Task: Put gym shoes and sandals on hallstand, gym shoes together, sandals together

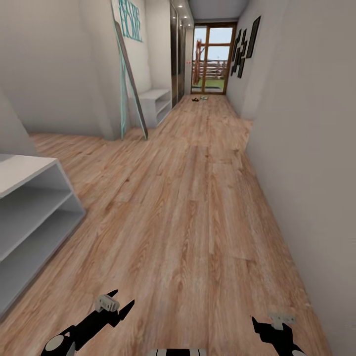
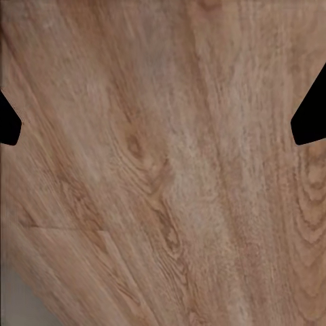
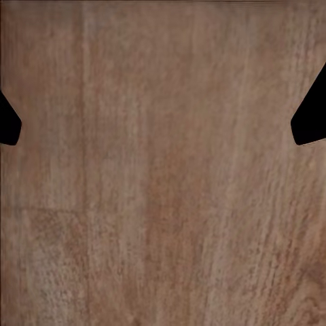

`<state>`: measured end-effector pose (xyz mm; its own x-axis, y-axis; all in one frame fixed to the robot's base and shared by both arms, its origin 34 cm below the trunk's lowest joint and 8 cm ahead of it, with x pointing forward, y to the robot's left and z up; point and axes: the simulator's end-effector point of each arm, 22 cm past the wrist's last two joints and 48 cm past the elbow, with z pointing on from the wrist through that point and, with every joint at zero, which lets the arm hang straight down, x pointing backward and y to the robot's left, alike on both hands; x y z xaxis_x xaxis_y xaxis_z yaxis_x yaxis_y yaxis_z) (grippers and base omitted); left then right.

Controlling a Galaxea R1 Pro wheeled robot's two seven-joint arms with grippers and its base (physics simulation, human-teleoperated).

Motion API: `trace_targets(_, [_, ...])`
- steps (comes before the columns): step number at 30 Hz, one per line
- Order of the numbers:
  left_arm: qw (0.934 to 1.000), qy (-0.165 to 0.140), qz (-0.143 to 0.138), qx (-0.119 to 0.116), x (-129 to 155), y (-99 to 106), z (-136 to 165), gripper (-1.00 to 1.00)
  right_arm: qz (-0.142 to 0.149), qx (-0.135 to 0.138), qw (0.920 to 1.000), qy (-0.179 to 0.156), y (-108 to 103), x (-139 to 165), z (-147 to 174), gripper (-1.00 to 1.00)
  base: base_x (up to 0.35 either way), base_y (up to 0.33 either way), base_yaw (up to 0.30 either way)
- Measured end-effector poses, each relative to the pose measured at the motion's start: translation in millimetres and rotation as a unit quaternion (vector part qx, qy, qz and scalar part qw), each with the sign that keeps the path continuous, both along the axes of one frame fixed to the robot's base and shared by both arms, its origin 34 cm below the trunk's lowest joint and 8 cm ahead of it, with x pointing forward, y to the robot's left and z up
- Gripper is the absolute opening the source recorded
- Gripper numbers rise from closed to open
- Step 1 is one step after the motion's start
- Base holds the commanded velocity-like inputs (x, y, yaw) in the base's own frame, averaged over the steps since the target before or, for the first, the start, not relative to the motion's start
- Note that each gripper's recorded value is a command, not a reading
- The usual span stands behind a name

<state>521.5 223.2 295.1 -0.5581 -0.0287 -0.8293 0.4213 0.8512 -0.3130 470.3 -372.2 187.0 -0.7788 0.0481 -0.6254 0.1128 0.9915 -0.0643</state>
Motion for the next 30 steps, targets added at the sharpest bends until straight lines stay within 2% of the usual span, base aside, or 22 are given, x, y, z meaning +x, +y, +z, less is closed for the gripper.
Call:
trace_targets(12, [0.9999,-0.014,0.000,0.000,5.9,-0.7,12.7,1.00,0.000,0.000,0.9999,-0.014,0.2,9.0,11.4,1.00,0.000,0.000,-0.241])
trace_targets(30, [0.9998,-0.020,0.002,0.000,8.8,0.9,18.6,1.00,0.003,0.002,0.9998,-0.020,5.1,13.3,15.8,1.00,0.000,0.000,-0.025])
